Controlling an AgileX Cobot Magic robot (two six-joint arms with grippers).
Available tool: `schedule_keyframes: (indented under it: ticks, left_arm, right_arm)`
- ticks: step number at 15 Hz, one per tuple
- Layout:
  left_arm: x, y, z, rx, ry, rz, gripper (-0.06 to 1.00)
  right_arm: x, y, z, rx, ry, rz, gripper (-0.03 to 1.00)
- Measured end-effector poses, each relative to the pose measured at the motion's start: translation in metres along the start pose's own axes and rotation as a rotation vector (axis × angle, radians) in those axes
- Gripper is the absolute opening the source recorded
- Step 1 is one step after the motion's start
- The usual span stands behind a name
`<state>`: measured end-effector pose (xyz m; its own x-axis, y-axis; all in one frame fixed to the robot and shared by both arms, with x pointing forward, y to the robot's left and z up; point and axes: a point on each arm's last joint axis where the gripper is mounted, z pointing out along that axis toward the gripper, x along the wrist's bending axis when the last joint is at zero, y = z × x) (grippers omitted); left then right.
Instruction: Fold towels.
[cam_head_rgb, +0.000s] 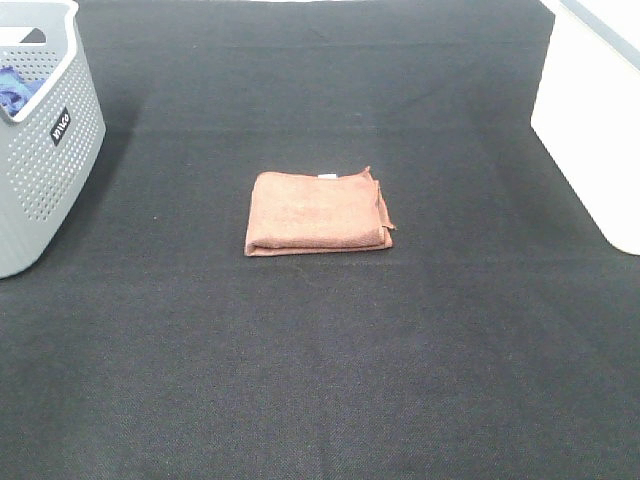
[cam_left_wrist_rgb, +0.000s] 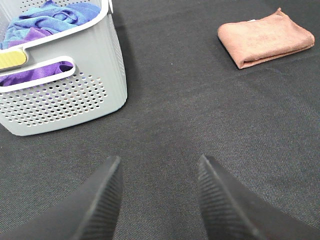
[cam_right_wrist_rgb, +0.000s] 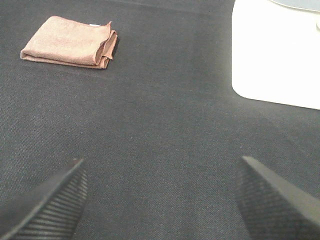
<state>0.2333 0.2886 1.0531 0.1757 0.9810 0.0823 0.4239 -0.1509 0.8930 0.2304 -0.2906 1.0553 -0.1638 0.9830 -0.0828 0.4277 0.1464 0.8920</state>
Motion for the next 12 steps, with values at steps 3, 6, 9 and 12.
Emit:
schedule_keyframes:
  ticks: [3,6,9,12]
  left_arm:
    - [0.0,0.0,0.0,0.0,0.0,0.0,0.46]
    - [0.0,0.0,0.0,0.0,0.0,0.0,0.46]
    - [0.0,0.0,0.0,0.0,0.0,0.0,0.46]
    - [0.0,0.0,0.0,0.0,0.0,0.0,0.46]
  right_arm:
    - [0.0,0.0,0.0,0.0,-0.001,0.0,0.76]
    - [0.0,0.0,0.0,0.0,-0.001,0.0,0.76]
    - [0.0,0.0,0.0,0.0,-0.001,0.0,0.76]
    - [0.0,0.0,0.0,0.0,-0.001,0.0,0.76]
